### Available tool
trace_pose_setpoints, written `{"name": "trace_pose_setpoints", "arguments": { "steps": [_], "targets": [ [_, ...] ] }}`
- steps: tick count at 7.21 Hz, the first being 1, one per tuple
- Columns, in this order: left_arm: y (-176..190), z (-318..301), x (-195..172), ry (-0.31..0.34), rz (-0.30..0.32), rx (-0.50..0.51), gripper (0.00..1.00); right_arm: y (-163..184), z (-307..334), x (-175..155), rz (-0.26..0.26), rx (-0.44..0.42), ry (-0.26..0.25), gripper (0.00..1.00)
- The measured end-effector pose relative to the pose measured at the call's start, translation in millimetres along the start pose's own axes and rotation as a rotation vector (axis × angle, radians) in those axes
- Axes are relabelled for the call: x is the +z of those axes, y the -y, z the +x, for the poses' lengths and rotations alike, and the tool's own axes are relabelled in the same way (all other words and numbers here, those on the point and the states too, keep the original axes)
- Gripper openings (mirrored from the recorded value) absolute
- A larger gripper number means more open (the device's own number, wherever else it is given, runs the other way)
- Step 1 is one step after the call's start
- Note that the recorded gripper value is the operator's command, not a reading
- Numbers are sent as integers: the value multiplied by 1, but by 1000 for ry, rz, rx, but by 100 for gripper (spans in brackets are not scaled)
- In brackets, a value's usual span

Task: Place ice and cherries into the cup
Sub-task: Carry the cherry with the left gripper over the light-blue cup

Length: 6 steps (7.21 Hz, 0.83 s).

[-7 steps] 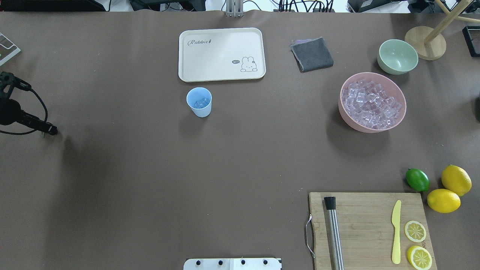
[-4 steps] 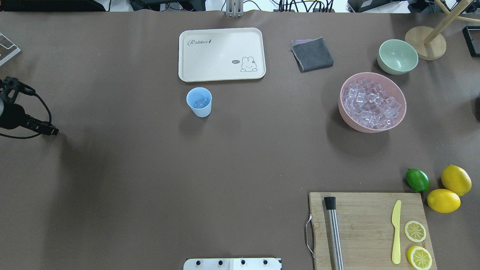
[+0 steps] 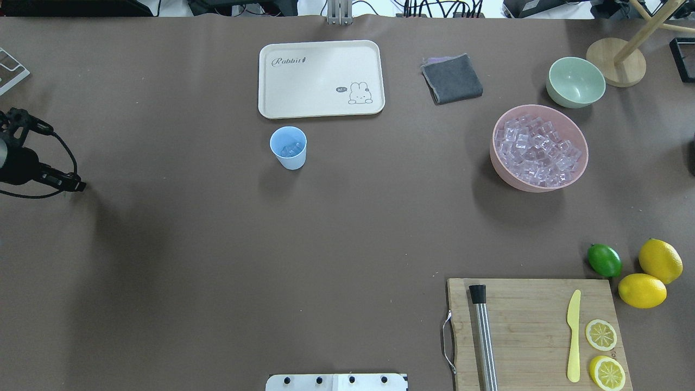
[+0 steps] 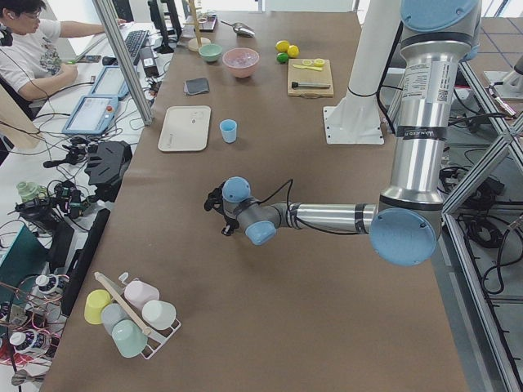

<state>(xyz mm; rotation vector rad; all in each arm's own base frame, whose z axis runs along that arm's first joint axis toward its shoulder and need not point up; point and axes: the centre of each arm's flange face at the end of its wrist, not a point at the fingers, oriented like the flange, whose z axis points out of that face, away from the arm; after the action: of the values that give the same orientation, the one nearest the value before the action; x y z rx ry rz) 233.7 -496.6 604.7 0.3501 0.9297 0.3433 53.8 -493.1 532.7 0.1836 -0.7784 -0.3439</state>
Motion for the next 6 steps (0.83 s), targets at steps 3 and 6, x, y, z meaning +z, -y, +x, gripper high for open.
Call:
{"name": "trace_pose_setpoints", "arguments": {
  "steps": [3, 6],
  "targets": [
    [85, 65, -34, -74, 43, -44, 0, -5, -3, 0, 1, 0, 6, 85],
    [207, 208, -38, -122, 93, -97, 0, -17, 0, 7, -12, 13, 14, 85]
  ]
}}
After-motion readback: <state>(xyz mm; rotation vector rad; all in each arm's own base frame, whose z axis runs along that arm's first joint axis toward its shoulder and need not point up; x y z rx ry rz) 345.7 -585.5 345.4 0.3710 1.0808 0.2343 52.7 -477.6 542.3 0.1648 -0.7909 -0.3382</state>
